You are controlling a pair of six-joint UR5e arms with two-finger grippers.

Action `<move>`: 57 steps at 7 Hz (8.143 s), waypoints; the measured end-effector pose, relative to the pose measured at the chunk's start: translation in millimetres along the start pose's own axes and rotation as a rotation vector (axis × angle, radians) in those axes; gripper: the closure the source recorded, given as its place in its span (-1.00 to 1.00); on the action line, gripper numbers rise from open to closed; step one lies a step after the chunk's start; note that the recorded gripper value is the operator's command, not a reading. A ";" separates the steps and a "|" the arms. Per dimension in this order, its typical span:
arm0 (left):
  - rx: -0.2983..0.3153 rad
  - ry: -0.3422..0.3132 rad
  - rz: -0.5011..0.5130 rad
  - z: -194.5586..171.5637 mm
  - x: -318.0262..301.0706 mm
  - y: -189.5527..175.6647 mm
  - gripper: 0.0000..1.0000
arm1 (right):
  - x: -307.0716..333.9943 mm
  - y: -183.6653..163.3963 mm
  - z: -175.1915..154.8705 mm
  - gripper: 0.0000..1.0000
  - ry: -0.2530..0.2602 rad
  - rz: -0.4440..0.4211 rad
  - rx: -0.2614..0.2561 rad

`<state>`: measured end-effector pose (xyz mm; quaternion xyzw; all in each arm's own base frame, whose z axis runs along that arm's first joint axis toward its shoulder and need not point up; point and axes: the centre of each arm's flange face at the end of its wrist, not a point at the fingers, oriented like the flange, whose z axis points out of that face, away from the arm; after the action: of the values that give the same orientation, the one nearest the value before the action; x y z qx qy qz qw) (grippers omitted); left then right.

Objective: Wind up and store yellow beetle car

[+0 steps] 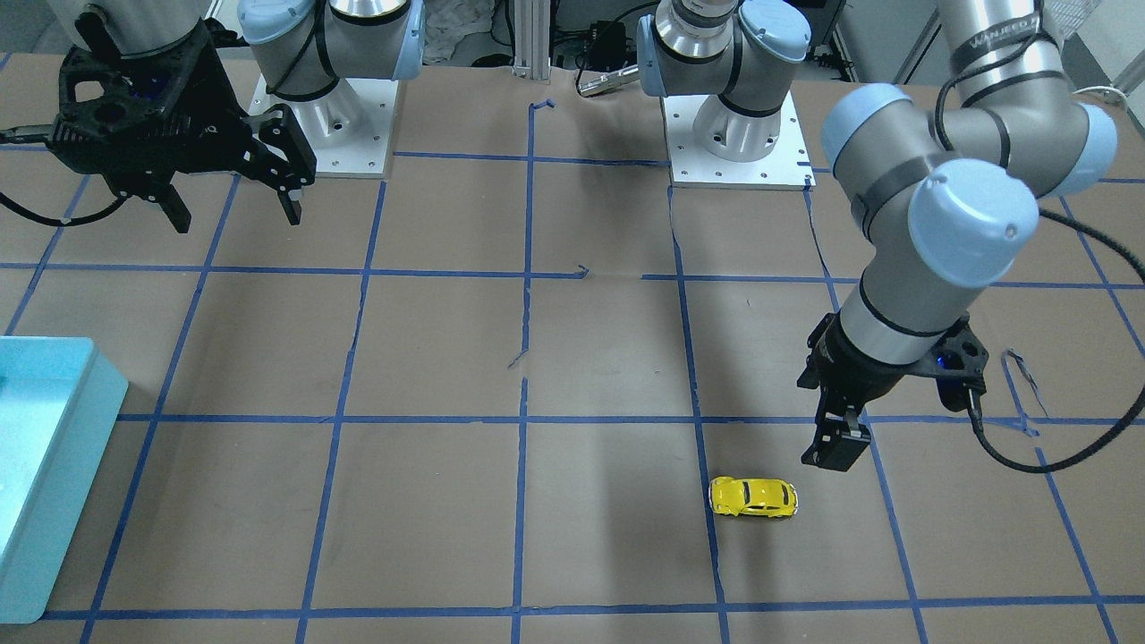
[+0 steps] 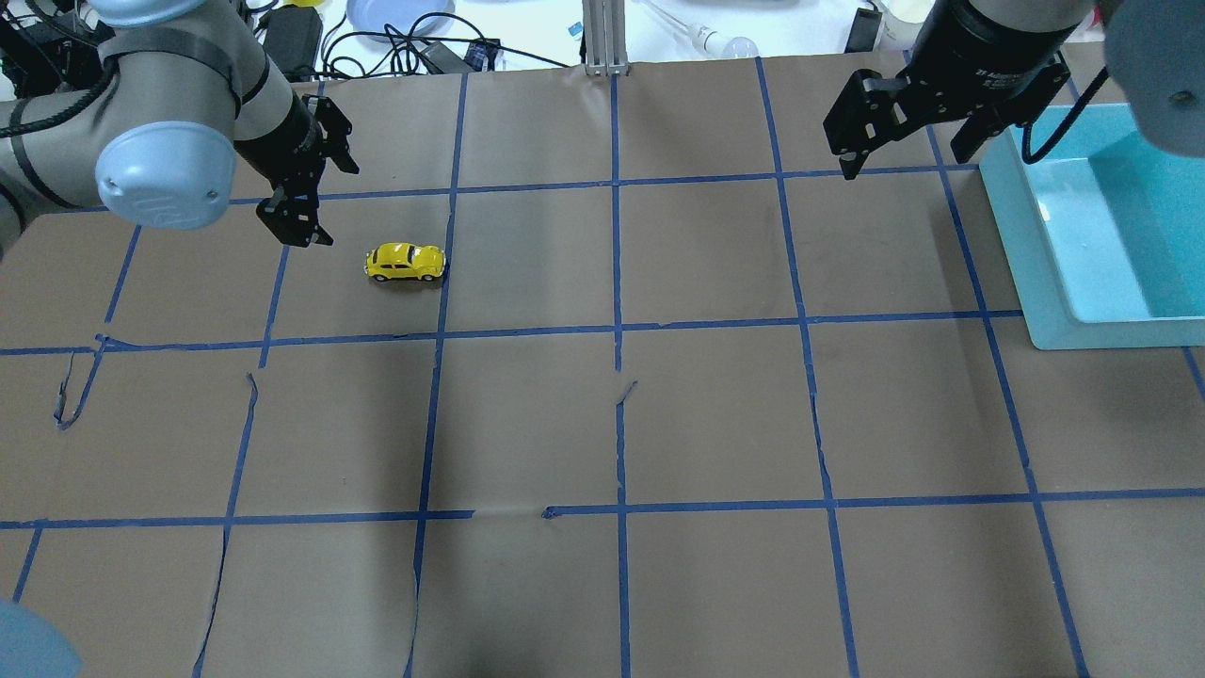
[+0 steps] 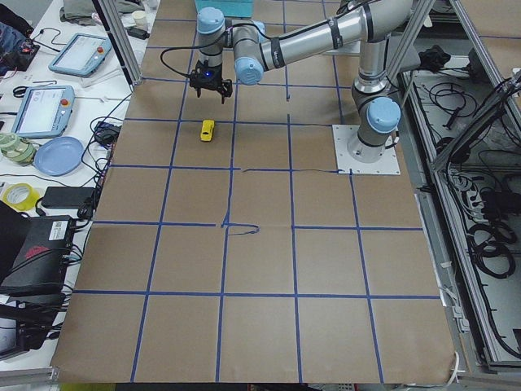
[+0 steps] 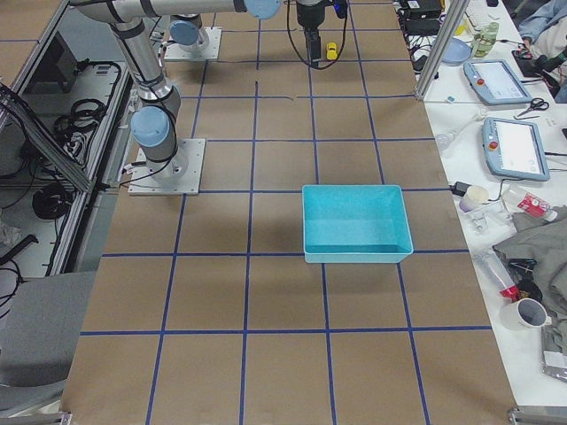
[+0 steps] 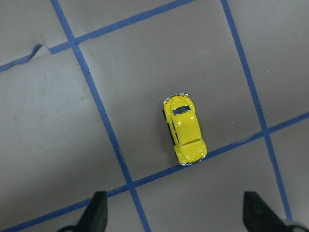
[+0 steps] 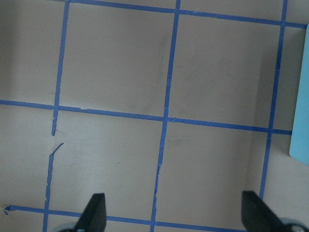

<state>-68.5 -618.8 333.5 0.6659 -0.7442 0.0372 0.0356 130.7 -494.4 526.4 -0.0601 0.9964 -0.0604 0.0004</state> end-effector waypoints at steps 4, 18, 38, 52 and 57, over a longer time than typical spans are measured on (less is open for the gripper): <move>-0.013 -0.093 -0.194 85.5 30.6 -7.6 -1.00 | 0.0 0.1 0.2 -1.00 0.001 0.000 -0.001; -0.062 -0.139 -0.012 121.3 36.1 -0.1 1.00 | -2.8 18.3 -10.1 -1.00 0.001 0.024 -0.041; -0.084 -0.146 -0.051 145.7 38.5 -67.6 1.00 | -1.6 17.5 -10.1 -1.00 0.002 0.023 -0.037; -0.083 -0.086 0.007 120.5 10.6 -211.1 -1.00 | -1.6 17.0 -10.5 -1.00 0.002 0.026 -0.033; -0.011 0.034 0.603 -13.2 14.5 -128.9 -1.00 | -1.5 16.9 -10.6 -1.00 0.002 0.026 -0.032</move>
<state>58.0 -646.0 349.2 0.4142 -0.9078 0.0532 0.0390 130.2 -476.2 534.9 -0.0470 0.9979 -0.0447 -0.0009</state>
